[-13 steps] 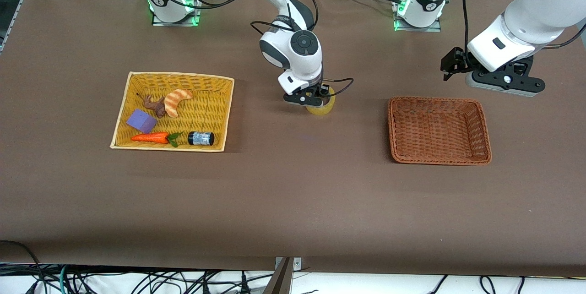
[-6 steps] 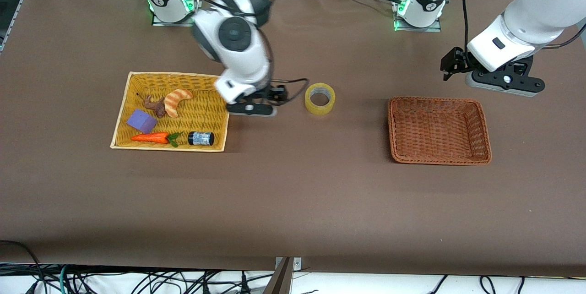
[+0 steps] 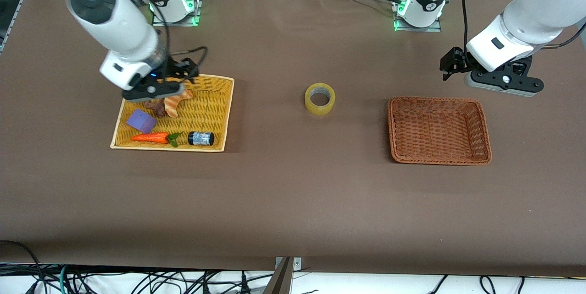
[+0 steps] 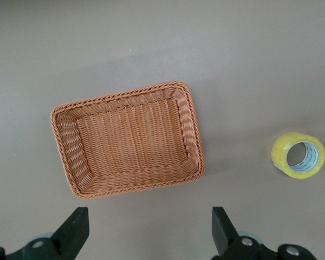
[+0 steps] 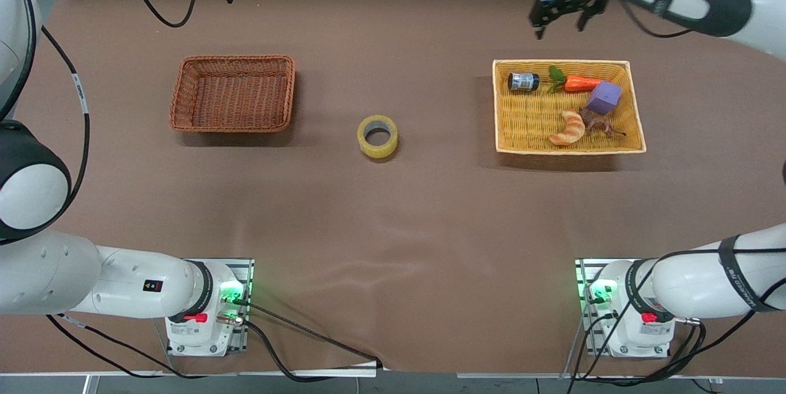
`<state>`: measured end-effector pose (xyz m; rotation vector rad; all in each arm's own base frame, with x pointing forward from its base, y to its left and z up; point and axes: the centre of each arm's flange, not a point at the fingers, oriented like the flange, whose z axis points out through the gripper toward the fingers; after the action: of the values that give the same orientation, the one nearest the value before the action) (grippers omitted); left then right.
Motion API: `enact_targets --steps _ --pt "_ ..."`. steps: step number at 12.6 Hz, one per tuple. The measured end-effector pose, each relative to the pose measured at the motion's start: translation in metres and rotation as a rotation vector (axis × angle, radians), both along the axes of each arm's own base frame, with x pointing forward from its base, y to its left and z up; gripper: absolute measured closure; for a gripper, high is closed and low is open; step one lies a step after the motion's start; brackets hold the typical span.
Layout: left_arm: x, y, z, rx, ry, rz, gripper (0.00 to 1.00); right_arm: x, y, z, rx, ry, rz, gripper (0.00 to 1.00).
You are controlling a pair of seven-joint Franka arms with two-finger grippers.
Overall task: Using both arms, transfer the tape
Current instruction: 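Set the tape roll on the table and withdraw the right gripper, then reach the left gripper to the tape roll on the table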
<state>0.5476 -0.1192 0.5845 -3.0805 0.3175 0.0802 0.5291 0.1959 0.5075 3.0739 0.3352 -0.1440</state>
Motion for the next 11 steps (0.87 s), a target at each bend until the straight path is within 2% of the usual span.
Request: enact_targets --steps 4,8,11 --pt "0.000 0.000 0.000 0.000 0.001 0.000 0.00 0.009 -0.077 0.014 0.038 0.017 0.064 0.00" --pt "0.001 -0.005 -0.004 -0.003 0.008 -0.007 0.00 0.009 -0.081 0.011 0.043 0.026 0.085 0.00" --pt "-0.004 -0.068 -0.036 -0.018 0.072 -0.110 0.00 0.008 -0.080 0.009 0.042 0.035 0.087 0.00"
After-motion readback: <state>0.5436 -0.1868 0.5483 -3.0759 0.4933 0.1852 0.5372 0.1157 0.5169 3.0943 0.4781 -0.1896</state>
